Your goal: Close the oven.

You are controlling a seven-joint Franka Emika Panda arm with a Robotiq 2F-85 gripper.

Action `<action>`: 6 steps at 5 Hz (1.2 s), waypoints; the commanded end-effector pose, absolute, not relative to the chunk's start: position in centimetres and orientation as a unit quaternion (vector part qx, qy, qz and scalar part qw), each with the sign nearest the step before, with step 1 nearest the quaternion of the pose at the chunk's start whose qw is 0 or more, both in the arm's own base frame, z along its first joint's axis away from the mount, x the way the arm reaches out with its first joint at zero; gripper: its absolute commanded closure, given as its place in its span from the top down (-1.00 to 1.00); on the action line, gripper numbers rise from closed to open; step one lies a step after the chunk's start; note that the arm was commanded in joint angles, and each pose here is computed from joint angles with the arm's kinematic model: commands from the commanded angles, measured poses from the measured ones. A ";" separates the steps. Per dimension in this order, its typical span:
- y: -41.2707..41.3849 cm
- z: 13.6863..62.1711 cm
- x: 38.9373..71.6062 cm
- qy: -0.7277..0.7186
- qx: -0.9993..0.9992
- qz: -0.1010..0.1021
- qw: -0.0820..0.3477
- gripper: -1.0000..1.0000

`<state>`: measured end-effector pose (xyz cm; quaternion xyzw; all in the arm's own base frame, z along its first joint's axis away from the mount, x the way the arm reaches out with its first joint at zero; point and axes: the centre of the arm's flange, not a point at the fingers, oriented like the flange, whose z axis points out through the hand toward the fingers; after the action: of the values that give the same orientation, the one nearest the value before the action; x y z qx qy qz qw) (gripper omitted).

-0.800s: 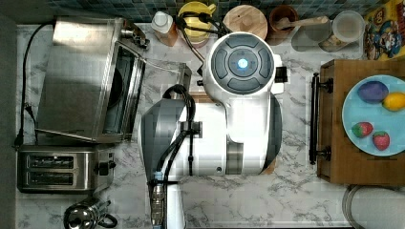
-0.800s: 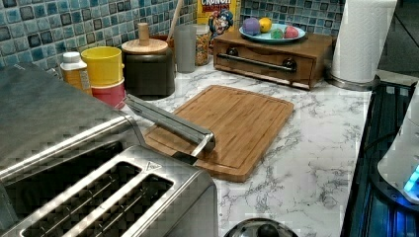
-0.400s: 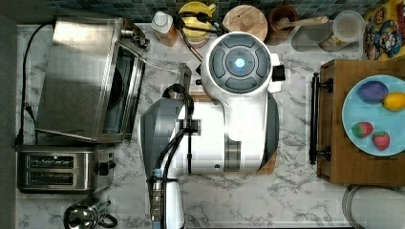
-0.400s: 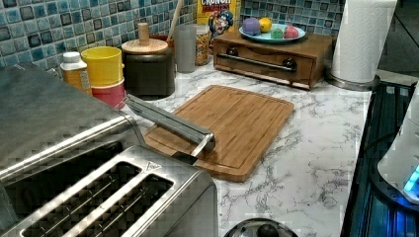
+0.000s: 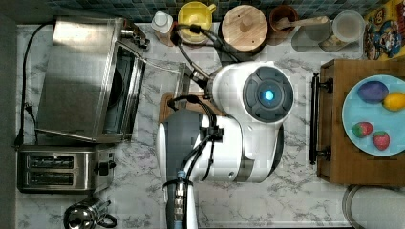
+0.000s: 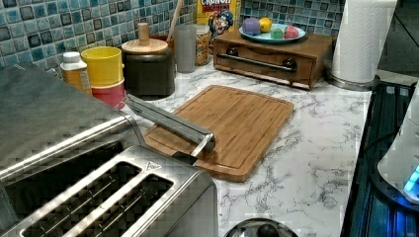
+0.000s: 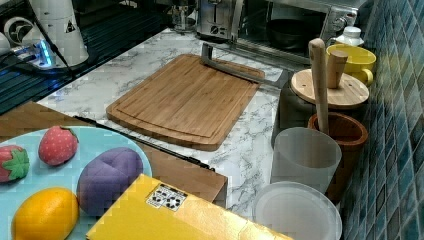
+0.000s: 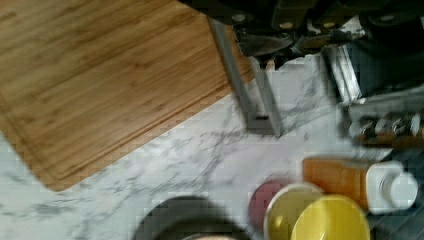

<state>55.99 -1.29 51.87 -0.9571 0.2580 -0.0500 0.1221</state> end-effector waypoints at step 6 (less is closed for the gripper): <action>-7.6 30.1 49.4 0.130 -0.917 -0.167 0.339 -1.00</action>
<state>47.81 -6.23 28.94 -0.9211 0.1447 -0.1344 0.3355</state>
